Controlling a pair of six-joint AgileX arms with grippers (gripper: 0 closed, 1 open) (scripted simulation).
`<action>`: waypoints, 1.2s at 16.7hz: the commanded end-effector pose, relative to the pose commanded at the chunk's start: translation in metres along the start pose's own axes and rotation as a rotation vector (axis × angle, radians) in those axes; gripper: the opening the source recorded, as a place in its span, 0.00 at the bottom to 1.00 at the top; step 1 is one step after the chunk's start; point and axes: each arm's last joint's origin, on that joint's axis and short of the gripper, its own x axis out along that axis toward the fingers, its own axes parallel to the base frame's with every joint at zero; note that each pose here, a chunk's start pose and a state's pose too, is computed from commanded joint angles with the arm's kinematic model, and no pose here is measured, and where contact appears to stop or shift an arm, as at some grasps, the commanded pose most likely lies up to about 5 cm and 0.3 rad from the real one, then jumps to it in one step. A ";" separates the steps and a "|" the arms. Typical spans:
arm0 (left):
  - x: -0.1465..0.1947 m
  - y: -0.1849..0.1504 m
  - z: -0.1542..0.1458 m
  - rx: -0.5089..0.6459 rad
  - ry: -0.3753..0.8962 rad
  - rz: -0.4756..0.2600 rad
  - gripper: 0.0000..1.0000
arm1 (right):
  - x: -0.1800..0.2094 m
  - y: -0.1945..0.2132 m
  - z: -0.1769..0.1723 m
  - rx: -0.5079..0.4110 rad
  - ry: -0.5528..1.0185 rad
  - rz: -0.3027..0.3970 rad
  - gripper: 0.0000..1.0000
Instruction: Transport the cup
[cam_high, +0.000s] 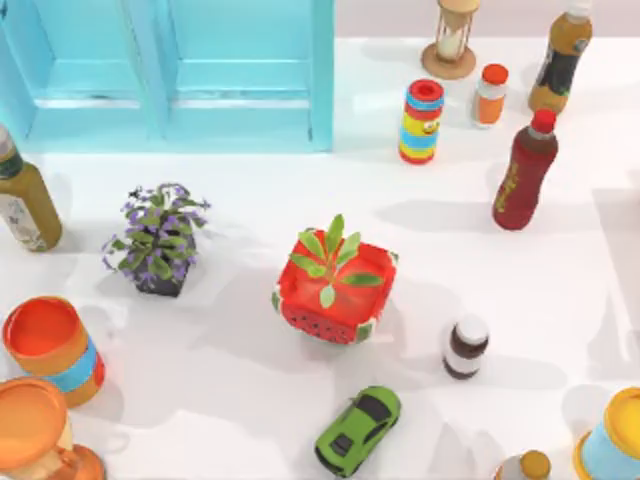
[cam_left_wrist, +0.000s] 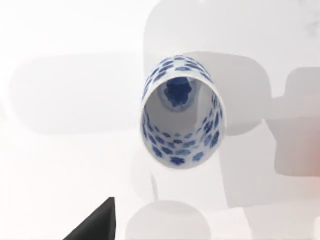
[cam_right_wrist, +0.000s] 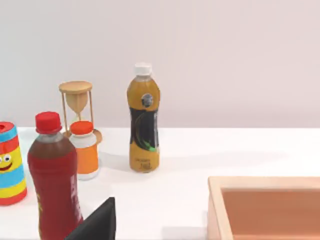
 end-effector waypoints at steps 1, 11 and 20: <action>0.001 0.002 0.002 -0.002 0.015 -0.004 1.00 | 0.000 0.000 0.000 0.000 0.000 0.000 1.00; 0.016 0.003 0.000 -0.002 0.016 -0.004 1.00 | 0.000 0.000 0.000 0.000 0.000 0.000 1.00; 0.096 0.002 0.001 -0.003 0.012 -0.003 1.00 | 0.000 0.000 0.000 0.000 0.000 0.000 1.00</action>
